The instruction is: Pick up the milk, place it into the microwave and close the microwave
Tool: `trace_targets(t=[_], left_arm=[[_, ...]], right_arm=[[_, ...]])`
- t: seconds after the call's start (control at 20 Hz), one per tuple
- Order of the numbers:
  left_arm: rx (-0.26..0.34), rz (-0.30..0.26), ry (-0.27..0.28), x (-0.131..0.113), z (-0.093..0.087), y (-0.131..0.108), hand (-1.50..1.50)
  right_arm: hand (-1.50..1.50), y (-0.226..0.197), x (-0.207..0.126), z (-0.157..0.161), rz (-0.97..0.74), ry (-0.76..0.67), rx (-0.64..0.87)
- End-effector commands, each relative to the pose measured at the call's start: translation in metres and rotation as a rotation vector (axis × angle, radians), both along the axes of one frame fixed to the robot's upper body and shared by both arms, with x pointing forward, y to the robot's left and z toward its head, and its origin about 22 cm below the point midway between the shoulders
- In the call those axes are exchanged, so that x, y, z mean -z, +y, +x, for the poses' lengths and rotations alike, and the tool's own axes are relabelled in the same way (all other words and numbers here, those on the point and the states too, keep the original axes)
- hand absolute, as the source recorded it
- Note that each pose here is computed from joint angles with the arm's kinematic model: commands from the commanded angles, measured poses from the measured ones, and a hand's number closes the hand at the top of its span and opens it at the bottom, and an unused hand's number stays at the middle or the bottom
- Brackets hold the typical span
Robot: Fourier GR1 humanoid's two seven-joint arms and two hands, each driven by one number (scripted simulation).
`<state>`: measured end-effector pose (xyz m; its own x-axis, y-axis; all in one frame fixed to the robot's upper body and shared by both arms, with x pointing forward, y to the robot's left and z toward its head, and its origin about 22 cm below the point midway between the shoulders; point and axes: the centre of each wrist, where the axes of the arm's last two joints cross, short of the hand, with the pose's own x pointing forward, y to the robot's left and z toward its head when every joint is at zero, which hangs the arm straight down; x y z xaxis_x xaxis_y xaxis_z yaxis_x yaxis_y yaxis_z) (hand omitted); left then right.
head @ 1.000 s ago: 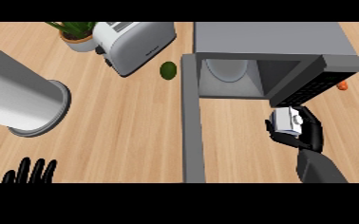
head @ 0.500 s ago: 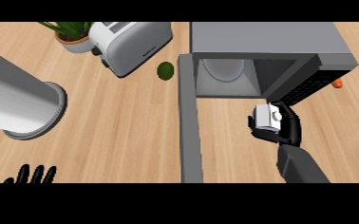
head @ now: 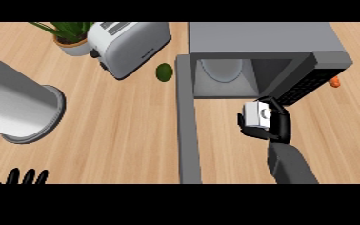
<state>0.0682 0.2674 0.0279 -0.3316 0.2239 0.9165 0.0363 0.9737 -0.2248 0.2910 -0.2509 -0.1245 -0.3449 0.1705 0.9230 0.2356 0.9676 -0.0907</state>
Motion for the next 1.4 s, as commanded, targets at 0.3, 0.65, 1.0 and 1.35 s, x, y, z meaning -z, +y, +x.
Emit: trace_targets(t=[0.3,0.65,1.0,1.35], left_arm=[[0.030,-0.017,0.003,0.006,-0.008,-0.014,-1.50],[-0.010,-0.039,0.000,-0.001,-0.017,-0.007,-1.50],[-0.008,-0.025,0.021,-0.003,-0.002,0.003,-1.50],[-0.029,-0.011,0.013,-0.008,-0.012,0.003,-1.50]], right_arm=[[1.50,-0.010,-0.026,-0.065,-0.041,0.017,-0.043],[1.50,0.014,-0.071,-0.078,0.185,-0.036,-0.212],[1.50,0.059,-0.117,-0.057,0.196,-0.068,-0.181],[1.50,0.074,-0.108,-0.013,0.067,-0.028,-0.146]])
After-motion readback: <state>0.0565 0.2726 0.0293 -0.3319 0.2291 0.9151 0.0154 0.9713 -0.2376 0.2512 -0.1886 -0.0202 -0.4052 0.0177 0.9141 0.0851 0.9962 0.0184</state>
